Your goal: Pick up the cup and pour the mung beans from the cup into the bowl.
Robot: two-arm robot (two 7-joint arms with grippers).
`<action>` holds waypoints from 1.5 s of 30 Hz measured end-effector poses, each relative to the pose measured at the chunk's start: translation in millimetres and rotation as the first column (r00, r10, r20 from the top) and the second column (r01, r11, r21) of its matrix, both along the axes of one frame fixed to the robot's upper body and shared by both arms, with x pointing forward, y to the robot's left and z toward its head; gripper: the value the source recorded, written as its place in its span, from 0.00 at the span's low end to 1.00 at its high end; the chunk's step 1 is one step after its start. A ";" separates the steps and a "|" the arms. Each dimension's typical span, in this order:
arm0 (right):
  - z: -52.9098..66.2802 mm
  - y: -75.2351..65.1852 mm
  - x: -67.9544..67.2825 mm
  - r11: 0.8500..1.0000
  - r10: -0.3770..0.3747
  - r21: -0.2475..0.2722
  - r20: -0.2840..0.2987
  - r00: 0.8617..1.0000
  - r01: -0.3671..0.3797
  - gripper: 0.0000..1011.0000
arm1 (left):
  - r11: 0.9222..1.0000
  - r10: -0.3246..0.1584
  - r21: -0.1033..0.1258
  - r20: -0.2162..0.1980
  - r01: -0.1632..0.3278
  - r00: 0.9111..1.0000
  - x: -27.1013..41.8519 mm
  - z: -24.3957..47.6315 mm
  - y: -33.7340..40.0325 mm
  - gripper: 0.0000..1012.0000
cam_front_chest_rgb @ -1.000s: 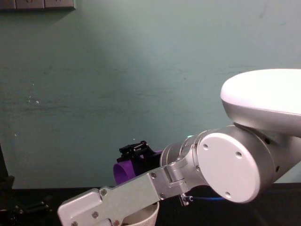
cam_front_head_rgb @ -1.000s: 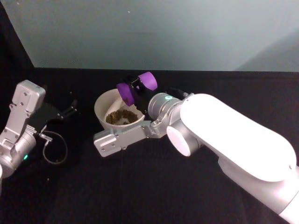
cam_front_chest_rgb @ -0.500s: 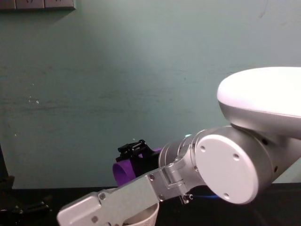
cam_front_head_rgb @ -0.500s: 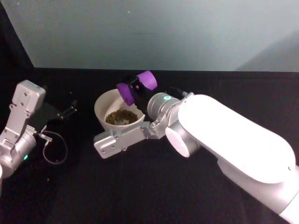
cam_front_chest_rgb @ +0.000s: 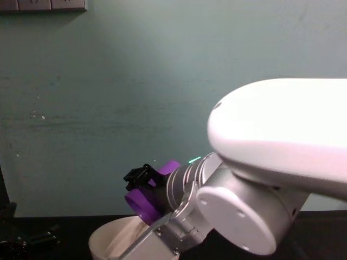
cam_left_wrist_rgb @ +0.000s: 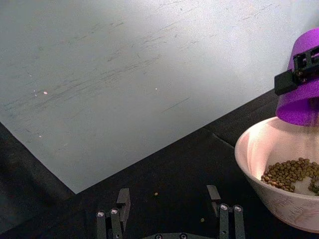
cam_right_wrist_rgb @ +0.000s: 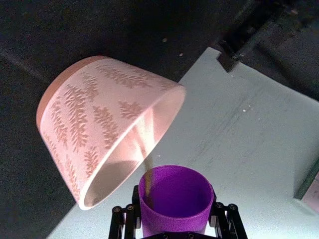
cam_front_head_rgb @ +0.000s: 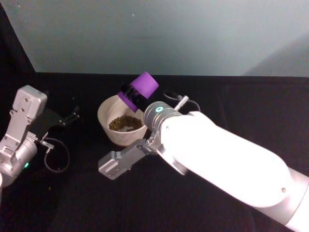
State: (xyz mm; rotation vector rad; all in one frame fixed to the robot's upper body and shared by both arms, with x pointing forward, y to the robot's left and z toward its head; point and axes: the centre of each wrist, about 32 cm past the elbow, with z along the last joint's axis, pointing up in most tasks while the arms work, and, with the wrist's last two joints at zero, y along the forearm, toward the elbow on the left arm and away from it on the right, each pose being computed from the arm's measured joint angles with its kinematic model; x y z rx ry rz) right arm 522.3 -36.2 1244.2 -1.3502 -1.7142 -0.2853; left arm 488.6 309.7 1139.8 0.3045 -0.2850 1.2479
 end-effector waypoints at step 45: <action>12.7 -26.1 1.3 0.962 -0.032 0.272 -0.030 0.999 0.039 0.72 | 1.000 0.000 0.000 0.000 0.000 1.000 0.0 0.0 0.0 0.99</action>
